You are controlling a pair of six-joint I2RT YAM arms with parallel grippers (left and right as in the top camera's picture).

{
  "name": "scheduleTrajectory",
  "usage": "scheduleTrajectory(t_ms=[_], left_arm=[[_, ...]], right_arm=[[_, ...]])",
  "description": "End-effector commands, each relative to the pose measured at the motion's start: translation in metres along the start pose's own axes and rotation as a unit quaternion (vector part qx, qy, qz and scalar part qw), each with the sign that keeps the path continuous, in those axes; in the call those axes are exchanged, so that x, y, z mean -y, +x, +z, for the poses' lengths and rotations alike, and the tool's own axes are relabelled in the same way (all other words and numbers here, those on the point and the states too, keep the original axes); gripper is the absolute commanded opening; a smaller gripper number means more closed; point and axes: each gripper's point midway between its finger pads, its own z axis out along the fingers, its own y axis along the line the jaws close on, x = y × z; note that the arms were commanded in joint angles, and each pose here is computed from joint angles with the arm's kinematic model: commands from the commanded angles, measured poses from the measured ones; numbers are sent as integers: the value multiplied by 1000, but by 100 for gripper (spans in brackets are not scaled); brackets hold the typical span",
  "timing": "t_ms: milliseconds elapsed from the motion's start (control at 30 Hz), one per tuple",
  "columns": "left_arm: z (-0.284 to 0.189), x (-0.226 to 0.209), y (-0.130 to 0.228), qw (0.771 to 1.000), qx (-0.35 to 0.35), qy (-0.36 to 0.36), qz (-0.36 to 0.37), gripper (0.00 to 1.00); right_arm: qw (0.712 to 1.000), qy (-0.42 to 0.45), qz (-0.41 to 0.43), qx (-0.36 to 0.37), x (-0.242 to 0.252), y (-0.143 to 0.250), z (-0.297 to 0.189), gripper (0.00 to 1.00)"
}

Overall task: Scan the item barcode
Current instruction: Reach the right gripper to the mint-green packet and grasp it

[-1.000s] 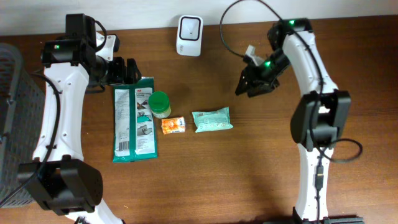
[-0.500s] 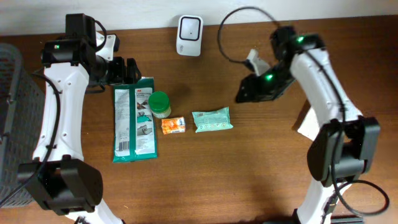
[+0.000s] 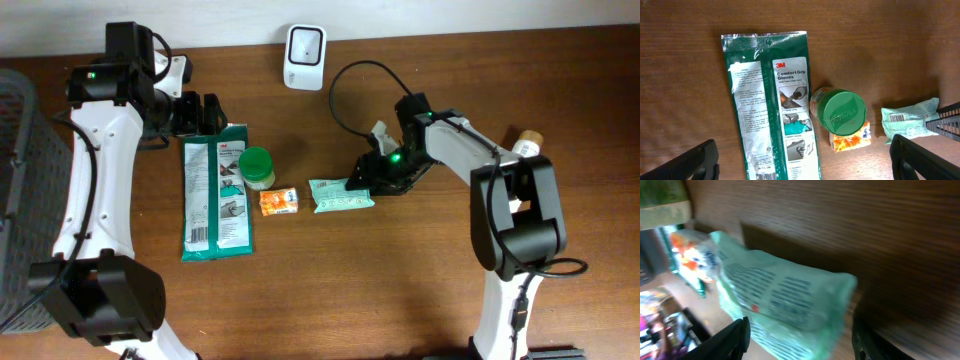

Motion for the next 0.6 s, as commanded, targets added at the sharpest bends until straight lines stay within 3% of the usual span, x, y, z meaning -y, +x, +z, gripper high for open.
scheduleTrajectory(t_ms=[0,67,133,200,233,267,400,567], left_arm=[[1,-2,-1,1000,0,1,6,99],[1,-2,-1,1000,0,1,6,99],[1,-2,-1,1000,0,1,6,99],[1,-2,-1,1000,0,1,6,99],[1,-2,-1,1000,0,1,6,99],[1,-2,-1,1000,0,1,6,99],[1,-2,-1,1000,0,1,6,99],[1,-2,-1,1000,0,1,6,99]], right_arm=[[999,-25,10,-28,-5,8,24,64],[999,-23,18,-33,-4,9,32,64],[998,-21,30,-42,0,12,40,56],[998,-20,39,-48,5,13,46,47],[998,-20,38,-45,7,10,49,30],[998,-22,35,-41,7,8,49,23],[999,-38,23,-30,1,2,49,7],[996,-91,-20,-15,-21,-4,27,4]])
